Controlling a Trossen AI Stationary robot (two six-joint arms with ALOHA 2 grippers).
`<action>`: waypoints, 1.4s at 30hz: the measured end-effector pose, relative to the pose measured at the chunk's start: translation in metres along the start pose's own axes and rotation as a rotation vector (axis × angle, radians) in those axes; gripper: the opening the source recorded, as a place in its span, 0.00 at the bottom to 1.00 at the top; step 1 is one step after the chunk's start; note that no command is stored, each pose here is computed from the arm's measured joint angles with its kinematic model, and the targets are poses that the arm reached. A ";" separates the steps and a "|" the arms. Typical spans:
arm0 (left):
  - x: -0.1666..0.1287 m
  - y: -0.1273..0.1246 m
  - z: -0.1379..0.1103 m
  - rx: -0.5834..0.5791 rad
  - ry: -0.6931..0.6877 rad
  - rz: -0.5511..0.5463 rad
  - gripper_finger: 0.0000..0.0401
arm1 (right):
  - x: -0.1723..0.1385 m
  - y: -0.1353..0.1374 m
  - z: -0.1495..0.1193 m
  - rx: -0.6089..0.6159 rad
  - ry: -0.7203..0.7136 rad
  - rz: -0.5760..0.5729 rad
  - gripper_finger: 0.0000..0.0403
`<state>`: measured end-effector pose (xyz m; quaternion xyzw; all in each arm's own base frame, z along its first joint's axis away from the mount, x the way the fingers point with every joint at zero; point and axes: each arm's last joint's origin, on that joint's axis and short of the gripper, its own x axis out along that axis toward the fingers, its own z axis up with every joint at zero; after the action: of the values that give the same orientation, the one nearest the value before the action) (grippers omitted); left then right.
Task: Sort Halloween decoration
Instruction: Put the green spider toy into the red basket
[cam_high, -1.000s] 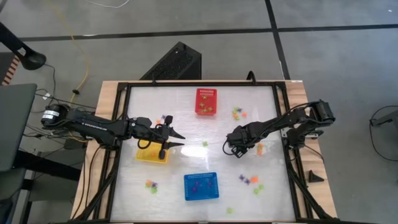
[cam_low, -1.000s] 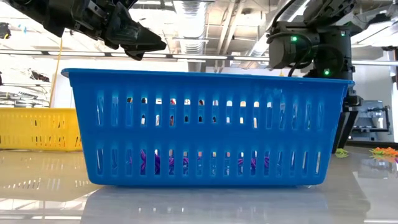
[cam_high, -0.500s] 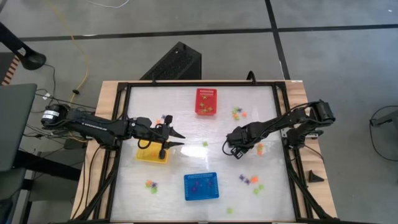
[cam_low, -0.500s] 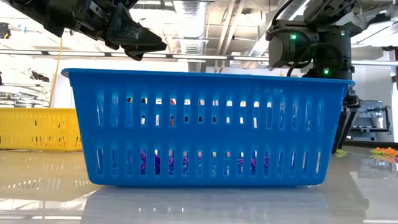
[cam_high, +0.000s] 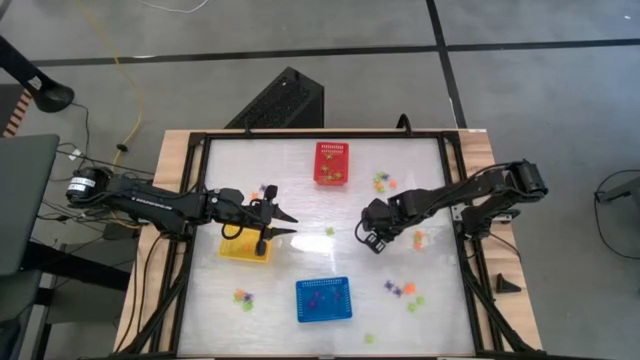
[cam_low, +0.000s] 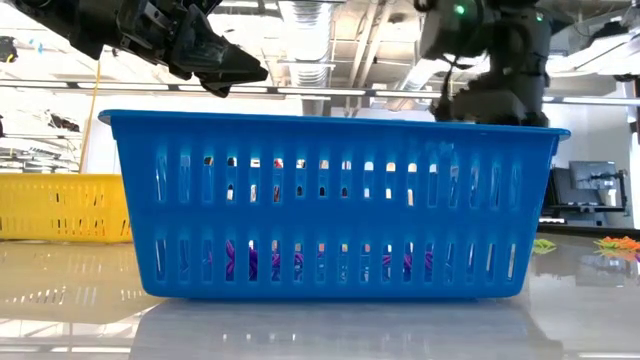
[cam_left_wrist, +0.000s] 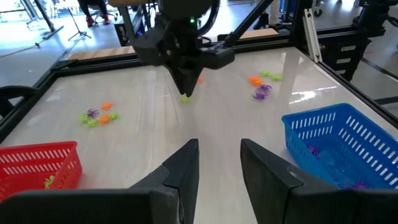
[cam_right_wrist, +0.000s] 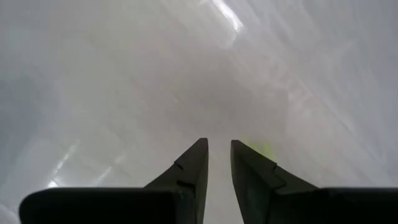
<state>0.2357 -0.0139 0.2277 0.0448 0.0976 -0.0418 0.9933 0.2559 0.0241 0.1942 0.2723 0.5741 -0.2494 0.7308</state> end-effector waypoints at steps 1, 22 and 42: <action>0.000 0.000 0.000 0.000 0.000 0.000 0.27 | -0.002 0.001 0.002 -0.005 -0.007 0.007 0.25; 0.000 0.000 -0.001 -0.001 0.013 -0.001 0.27 | 0.022 -0.020 -0.018 -0.018 0.109 -0.084 0.50; 0.000 0.000 -0.001 -0.004 0.014 -0.001 0.27 | 0.035 -0.024 -0.021 -0.010 0.074 -0.047 0.46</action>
<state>0.2355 -0.0139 0.2262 0.0430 0.1049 -0.0419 0.9927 0.2321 0.0195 0.1531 0.2641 0.6082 -0.2537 0.7043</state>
